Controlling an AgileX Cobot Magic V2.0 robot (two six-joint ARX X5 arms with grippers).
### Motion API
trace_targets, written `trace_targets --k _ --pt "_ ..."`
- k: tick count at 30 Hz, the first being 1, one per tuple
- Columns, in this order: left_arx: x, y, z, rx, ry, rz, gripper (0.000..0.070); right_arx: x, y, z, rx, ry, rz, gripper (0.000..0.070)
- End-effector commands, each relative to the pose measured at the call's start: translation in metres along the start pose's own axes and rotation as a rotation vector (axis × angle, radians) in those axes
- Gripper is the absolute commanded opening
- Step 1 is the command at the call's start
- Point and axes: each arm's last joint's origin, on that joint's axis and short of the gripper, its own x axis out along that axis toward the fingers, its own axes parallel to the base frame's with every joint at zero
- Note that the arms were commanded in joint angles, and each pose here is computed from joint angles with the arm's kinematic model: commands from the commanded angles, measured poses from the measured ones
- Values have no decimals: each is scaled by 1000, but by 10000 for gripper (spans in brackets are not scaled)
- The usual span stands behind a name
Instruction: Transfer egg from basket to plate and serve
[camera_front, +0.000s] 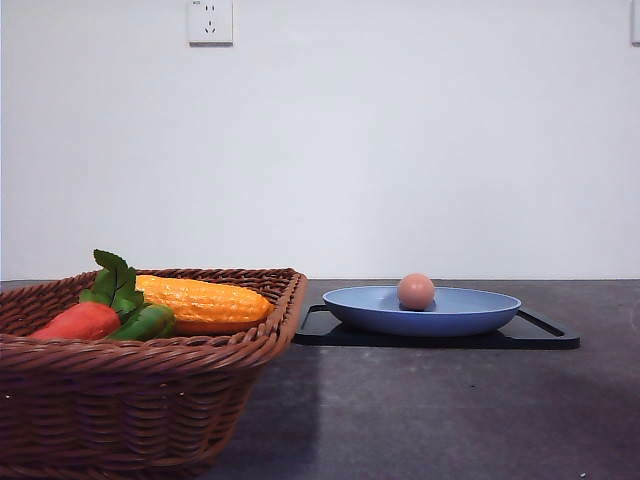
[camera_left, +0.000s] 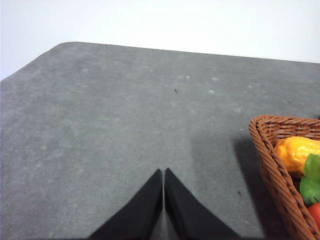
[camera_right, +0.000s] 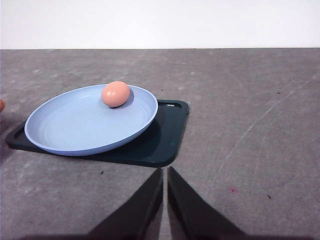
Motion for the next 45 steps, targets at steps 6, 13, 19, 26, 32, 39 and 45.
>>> trace_targets --k 6,13,19,26,32,39,45 --pt "2 1 -6 -7 21 2 0 1 0 -2 11 2 2 0" --pt "2 1 -6 -7 21 2 0 1 0 -2 11 2 2 0" --pt "2 1 -6 -7 21 2 0 1 0 -2 11 2 2 0" --pt "2 1 -6 -7 21 2 0 1 0 -2 11 2 2 0" --pt "2 1 -6 -7 21 2 0 1 0 -2 11 2 2 0" --pt "2 1 -6 -7 21 2 0 1 0 -2 11 2 2 0" --pt "2 1 -6 -7 21 2 0 1 0 -2 11 2 2 0"
